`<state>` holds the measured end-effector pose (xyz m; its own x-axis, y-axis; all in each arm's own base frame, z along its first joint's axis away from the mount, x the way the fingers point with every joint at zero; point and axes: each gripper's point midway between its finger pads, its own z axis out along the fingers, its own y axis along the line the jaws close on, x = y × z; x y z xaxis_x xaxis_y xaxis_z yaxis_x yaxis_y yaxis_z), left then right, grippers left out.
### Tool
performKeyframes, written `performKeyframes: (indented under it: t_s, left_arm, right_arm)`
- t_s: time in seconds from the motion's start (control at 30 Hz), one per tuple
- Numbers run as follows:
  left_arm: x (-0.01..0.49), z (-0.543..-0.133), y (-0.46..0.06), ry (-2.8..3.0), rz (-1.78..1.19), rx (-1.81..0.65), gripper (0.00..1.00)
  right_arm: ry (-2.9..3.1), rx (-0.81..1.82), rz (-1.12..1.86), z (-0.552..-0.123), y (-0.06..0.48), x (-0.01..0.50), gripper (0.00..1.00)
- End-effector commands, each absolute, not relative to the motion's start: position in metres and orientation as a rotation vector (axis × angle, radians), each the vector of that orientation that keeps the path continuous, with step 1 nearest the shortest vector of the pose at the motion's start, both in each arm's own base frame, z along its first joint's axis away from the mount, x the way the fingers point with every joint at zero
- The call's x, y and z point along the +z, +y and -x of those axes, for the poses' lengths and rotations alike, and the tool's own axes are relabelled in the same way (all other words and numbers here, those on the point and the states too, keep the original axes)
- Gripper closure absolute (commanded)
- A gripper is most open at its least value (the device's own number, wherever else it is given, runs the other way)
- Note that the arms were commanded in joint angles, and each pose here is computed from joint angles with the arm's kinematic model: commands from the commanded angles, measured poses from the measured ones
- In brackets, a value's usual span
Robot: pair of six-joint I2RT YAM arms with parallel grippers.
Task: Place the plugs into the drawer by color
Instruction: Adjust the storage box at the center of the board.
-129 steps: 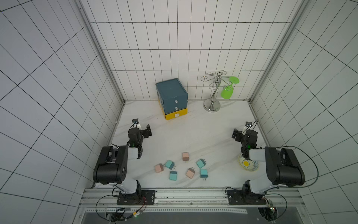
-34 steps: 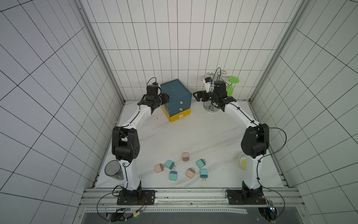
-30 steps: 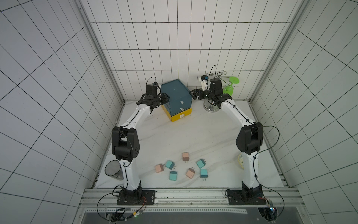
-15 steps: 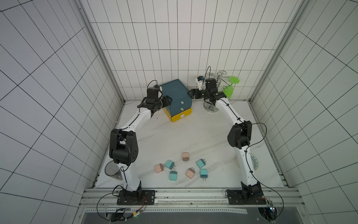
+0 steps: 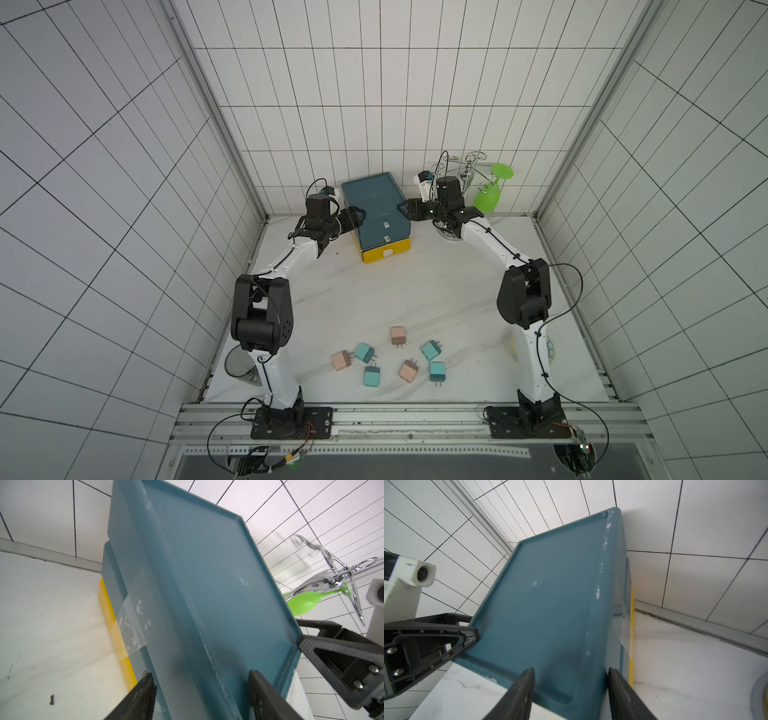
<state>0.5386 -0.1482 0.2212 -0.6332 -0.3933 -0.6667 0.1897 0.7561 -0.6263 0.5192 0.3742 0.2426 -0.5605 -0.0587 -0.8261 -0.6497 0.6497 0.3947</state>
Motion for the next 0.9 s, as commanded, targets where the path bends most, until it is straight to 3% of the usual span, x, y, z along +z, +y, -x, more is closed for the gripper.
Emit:
performKeyframes:
  t_s: [0.0, 0.23, 0.47, 0.63, 0.87]
  left_arm:
    - [0.226, -0.519, -0.168, 2.117, 0.102, -0.969, 0.32]
    - [0.231, -0.479, -0.197, 2.192, 0.044, -0.967, 0.42]
    - [0.238, -0.438, -0.206, 2.16, 0.05, -0.977, 0.4]
    - [0.226, -0.441, -0.194, 2.159, 0.118, -0.949, 0.37]
    - [0.228, -0.451, -0.172, 2.182, 0.178, -0.93, 0.33]
  right_arm:
    - [2.184, 0.981, 0.646, -0.449, 0.406, 0.207, 0.41]
    - [2.19, 0.981, 0.589, -0.408, 0.381, 0.222, 0.4]
    - [2.2, 0.978, 0.575, -0.373, 0.363, 0.23, 0.38]
    - [2.238, 0.843, 0.489, -0.379, 0.34, 0.214, 0.35]
    - [2.189, 0.789, 0.439, -0.367, 0.322, 0.245, 0.31]
